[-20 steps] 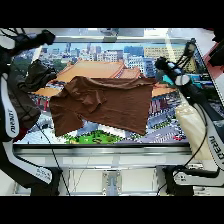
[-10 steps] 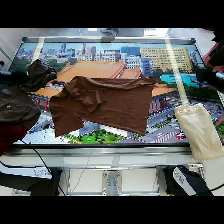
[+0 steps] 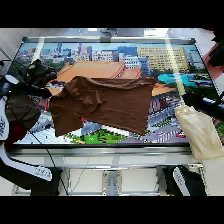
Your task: Fold the shirts.
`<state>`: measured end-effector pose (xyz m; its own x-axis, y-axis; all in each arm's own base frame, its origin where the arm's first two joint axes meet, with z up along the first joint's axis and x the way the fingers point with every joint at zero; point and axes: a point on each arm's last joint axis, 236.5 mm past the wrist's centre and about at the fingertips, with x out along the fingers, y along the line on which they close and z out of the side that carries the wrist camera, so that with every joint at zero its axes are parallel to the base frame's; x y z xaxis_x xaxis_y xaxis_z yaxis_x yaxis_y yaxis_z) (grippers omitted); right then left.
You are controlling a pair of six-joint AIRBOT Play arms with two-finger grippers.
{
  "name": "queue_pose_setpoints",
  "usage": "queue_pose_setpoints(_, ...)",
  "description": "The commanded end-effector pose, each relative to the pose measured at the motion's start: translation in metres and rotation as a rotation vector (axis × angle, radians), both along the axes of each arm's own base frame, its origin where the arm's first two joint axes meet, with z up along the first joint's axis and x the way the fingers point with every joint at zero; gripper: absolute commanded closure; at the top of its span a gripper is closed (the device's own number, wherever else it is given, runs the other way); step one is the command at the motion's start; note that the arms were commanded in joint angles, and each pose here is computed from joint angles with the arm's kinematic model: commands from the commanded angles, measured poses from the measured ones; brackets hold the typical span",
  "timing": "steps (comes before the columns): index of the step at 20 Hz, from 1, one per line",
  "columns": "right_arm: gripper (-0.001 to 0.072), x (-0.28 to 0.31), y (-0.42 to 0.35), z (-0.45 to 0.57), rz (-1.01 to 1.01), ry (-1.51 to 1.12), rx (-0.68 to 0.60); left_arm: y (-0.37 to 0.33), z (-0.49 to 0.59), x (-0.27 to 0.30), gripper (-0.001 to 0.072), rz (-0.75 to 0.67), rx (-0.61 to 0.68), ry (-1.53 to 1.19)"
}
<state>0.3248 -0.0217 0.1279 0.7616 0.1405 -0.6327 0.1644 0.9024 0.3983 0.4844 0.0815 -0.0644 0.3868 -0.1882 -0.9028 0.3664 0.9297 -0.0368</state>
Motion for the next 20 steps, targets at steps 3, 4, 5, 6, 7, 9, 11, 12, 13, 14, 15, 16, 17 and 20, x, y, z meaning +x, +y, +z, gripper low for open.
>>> queue_pose_setpoints(3,0.0344,-0.005,0.006,0.0,0.005,-0.004,0.021,0.0,-0.019,0.012,0.0202,-0.046,0.132,0.07)
queue_pose_setpoints(4,0.0344,-0.005,0.005,-0.001,0.004,-0.003,0.018,-0.001,-0.016,0.011,0.0208,-0.057,0.128,0.085)
queue_pose_setpoints(5,0.0344,-0.005,0.005,-0.001,0.004,-0.003,0.018,-0.002,-0.017,0.007,0.0209,-0.07,0.124,0.11)
queue_pose_setpoints(6,0.0344,-0.005,0.005,-0.001,0.003,-0.004,0.018,-0.003,-0.021,0.003,0.021,-0.08,0.114,0.143)
queue_pose_setpoints(7,0.0344,-0.005,0.005,-0.001,0.003,-0.004,0.018,-0.004,-0.026,-0.002,0.0211,-0.086,0.106,0.172)
queue_pose_setpoints(9,0.0345,-0.005,0.005,-0.001,0.004,-0.003,0.019,-0.009,-0.035,-0.015,0.0211,-0.1,0.082,0.235)
queue_pose_setpoints(11,0.0344,-0.005,0.005,-0.001,0.004,-0.003,0.019,-0.01,-0.039,-0.025,0.0211,-0.115,0.076,0.28)
queue_pose_setpoints(12,0.0344,-0.005,0.005,-0.001,0.004,-0.003,0.019,-0.011,-0.039,-0.025,0.0226,-0.115,0.074,0.278)
queue_pose_setpoints(13,0.0344,-0.005,0.006,0.0,0.004,-0.004,0.022,-0.013,-0.039,-0.024,0.0249,-0.116,0.066,0.271)
queue_pose_setpoints(14,0.0345,-0.005,0.006,0.0,0.005,-0.005,0.025,-0.014,-0.039,-0.021,0.0317,-0.115,0.06,0.262)
queue_pose_setpoints(15,0.0345,-0.004,0.007,0.0,0.006,-0.006,0.029,-0.015,-0.038,-0.017,0.0545,-0.105,0.053,0.247)
queue_pose_setpoints(16,0.0345,-0.004,0.008,0.001,0.007,-0.007,0.033,-0.017,-0.037,-0.014,0.0651,-0.098,0.047,0.234)
queue_pose_setpoints(17,0.0345,-0.005,0.009,0.0,0.009,-0.001,0.036,-0.019,-0.034,-0.01,0.0696,-0.094,0.037,0.221)
queue_pose_setpoints(20,0.0346,-0.031,0.025,-0.029,0.024,0.16,0.122,-0.026,-0.01,0.005,0.0692,-0.091,-0.001,0.171)
